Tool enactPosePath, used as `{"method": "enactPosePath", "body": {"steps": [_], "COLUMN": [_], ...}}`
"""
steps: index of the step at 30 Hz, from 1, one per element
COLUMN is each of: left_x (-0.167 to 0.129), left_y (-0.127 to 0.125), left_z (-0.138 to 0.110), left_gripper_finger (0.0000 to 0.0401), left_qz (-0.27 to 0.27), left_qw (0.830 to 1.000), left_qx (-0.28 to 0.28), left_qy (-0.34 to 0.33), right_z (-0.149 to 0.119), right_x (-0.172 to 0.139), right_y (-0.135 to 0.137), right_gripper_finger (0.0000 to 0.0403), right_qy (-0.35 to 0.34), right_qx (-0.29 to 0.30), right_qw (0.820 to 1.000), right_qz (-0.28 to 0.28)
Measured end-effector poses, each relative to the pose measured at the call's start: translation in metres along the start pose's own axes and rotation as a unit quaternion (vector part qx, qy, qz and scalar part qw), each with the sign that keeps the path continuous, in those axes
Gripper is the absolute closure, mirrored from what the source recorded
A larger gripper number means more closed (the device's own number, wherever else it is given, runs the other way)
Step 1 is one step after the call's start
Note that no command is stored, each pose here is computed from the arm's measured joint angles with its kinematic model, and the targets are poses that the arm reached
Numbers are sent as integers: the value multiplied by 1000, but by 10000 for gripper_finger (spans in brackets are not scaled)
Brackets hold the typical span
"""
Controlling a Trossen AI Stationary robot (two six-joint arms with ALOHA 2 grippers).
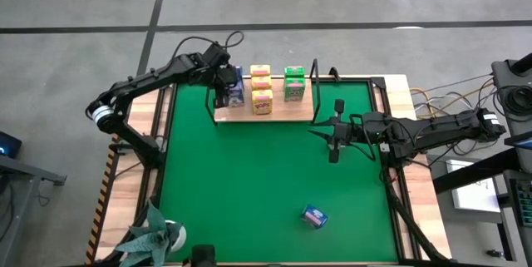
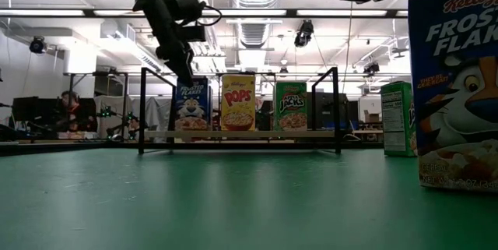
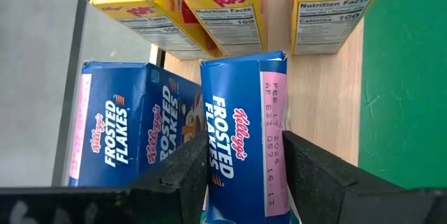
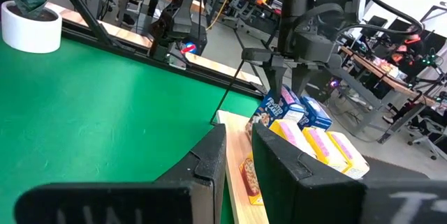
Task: Stack cereal on shelf
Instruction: Put the top blue cereal box on the shelf aligned with the other blue cereal box
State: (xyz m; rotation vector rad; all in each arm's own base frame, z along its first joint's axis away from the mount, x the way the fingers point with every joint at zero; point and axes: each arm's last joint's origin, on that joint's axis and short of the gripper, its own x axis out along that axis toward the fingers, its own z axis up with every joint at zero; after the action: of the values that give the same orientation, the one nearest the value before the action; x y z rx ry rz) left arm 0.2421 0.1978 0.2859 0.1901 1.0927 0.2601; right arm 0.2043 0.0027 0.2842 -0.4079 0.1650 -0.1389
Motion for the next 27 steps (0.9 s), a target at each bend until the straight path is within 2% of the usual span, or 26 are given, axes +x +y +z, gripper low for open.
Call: {"method": "enactPosePath", "body": {"steps": [18, 27], "left_x": [0, 0], "left_y": [0, 0], "left_z": [0, 0], "left_gripper_finger": [244, 194], "left_qz": [0, 0], "left_qw": [1000, 1000], "left_qx": [9, 8], "left_qy": [0, 0], "right_z": [0, 0], "right_x": [0, 0], "right_y": [0, 0], "right_gripper_finger": [342, 342], "right_qy": [0, 0], "right_qx": [0, 0], "right_qw": [1000, 1000], "right_qz": [0, 0]}}
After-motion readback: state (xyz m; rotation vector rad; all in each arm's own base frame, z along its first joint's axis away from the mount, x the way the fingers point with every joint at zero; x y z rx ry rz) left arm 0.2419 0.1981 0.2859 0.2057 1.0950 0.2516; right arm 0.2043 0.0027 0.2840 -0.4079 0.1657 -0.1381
